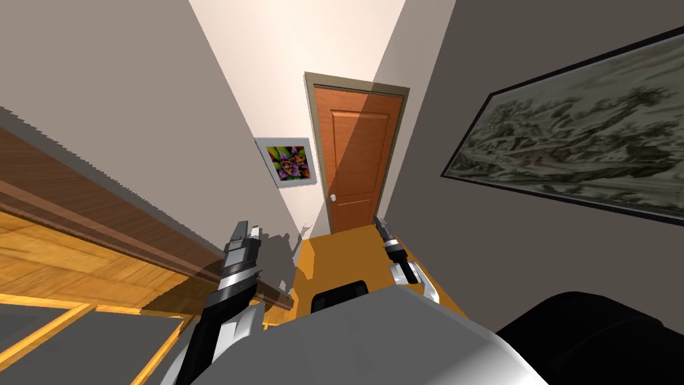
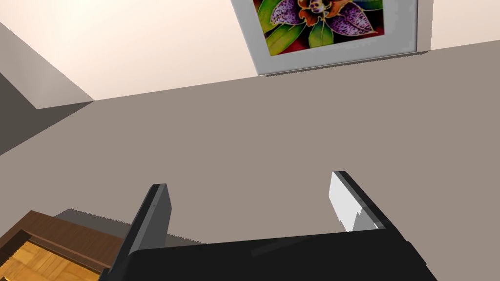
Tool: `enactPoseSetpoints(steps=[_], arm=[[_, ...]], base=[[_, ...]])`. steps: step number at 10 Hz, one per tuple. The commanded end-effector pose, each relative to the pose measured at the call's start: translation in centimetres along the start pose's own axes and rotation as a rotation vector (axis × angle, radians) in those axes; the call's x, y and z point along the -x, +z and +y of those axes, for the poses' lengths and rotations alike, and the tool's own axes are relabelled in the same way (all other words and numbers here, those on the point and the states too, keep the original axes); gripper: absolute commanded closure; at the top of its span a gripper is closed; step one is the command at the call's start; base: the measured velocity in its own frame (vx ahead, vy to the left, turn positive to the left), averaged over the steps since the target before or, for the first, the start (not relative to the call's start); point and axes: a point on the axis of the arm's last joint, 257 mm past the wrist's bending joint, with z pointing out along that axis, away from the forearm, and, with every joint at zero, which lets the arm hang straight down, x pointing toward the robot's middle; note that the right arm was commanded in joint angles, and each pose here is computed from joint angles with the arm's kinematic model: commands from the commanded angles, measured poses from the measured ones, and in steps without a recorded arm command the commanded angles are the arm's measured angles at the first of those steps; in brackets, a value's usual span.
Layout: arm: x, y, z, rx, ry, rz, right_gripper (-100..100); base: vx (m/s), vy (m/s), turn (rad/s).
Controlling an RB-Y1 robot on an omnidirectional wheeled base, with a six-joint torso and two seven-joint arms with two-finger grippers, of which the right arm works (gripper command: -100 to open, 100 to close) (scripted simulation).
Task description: Pull the door open
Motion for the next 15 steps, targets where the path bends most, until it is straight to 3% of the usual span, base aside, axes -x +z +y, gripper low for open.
enactPoseSetpoints(steps=[1, 15], arm=[[-0.8, -0.18, -0.7, -0.008, -0.048, 0.015, -100], [-7.4, -2.58, -5.7, -0.05, -0.388, 0.15, -100]], base=[[0.115, 0.03, 0.071], [0.114, 0.028, 0.056]])
